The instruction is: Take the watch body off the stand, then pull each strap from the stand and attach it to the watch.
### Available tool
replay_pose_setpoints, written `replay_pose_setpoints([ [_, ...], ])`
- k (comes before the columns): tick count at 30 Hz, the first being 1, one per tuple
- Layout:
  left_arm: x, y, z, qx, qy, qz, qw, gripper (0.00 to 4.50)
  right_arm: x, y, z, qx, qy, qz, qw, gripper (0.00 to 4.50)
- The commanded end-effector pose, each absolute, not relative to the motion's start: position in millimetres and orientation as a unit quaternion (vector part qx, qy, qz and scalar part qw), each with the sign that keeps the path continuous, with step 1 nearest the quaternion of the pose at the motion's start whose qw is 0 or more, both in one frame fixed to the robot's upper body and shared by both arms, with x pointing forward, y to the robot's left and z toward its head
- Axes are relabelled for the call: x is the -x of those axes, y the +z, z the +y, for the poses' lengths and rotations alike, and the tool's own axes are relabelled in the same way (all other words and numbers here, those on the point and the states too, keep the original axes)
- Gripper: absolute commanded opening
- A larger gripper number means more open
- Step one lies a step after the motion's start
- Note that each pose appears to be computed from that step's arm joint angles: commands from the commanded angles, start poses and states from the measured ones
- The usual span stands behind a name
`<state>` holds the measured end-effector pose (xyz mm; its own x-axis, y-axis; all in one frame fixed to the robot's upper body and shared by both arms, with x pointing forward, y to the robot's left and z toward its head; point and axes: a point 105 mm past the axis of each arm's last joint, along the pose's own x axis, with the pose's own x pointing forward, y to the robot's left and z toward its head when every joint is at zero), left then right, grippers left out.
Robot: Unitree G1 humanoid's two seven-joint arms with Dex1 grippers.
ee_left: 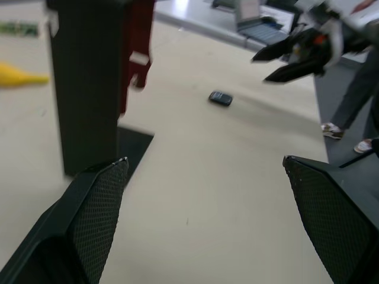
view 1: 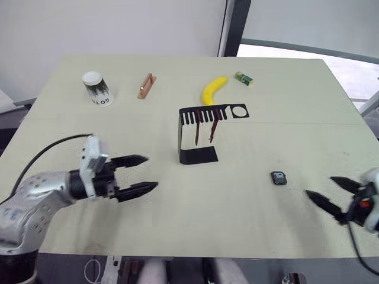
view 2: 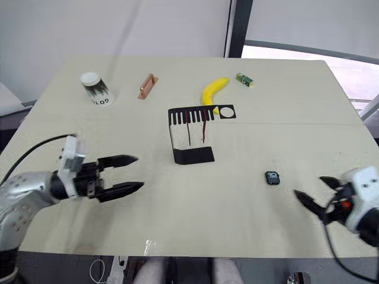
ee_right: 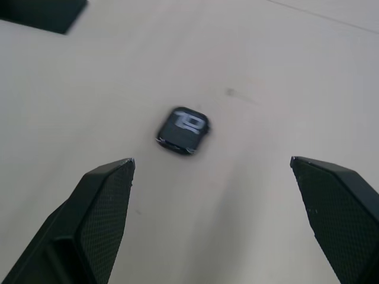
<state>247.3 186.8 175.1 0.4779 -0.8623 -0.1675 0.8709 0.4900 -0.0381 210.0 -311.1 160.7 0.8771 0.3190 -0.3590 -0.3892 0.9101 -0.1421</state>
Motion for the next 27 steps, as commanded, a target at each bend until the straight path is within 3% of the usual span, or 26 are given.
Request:
replay_pose_setpoints([
  [1, -247.7, 180.5, 232.0, -0.049, -0.421, 0.079, 0.902, 4.50, -197.0, 165.0, -333.1, 0.125, 0.213, 0.189, 0.950, 4.46],
  [4, -244.0, 177.3, 264.3, -0.065, -0.362, 0.087, 0.926, 4.50, -192.7, 164.2, -353.4, 0.139, 0.201, 0.204, 0.948, 4.46],
  [9, -248.0, 171.0, 272.7, -0.096, -0.331, 0.082, 0.935, 4.50, -202.3, 164.9, -361.7, 0.150, 0.194, 0.190, 0.951, 4.46],
  [13, -252.5, 171.9, 237.2, -0.112, -0.369, 0.059, 0.921, 4.50, -210.7, 166.2, -336.3, 0.149, 0.238, 0.172, 0.944, 4.46],
  [17, -253.9, 172.1, 166.5, -0.090, -0.435, 0.031, 0.895, 4.50, -225.7, 170.4, -305.4, 0.167, 0.274, 0.141, 0.936, 4.46],
  [20, -264.8, 169.8, 133.7, -0.074, -0.432, 0.023, 0.899, 4.50, -230.7, 179.5, -266.6, 0.150, 0.328, 0.108, 0.926, 4.46],
  [27, -295.8, 162.2, 100.8, -0.077, -0.367, 0.000, 0.927, 4.50, -224.2, 191.6, -188.2, 0.108, 0.429, 0.059, 0.895, 4.46],
])
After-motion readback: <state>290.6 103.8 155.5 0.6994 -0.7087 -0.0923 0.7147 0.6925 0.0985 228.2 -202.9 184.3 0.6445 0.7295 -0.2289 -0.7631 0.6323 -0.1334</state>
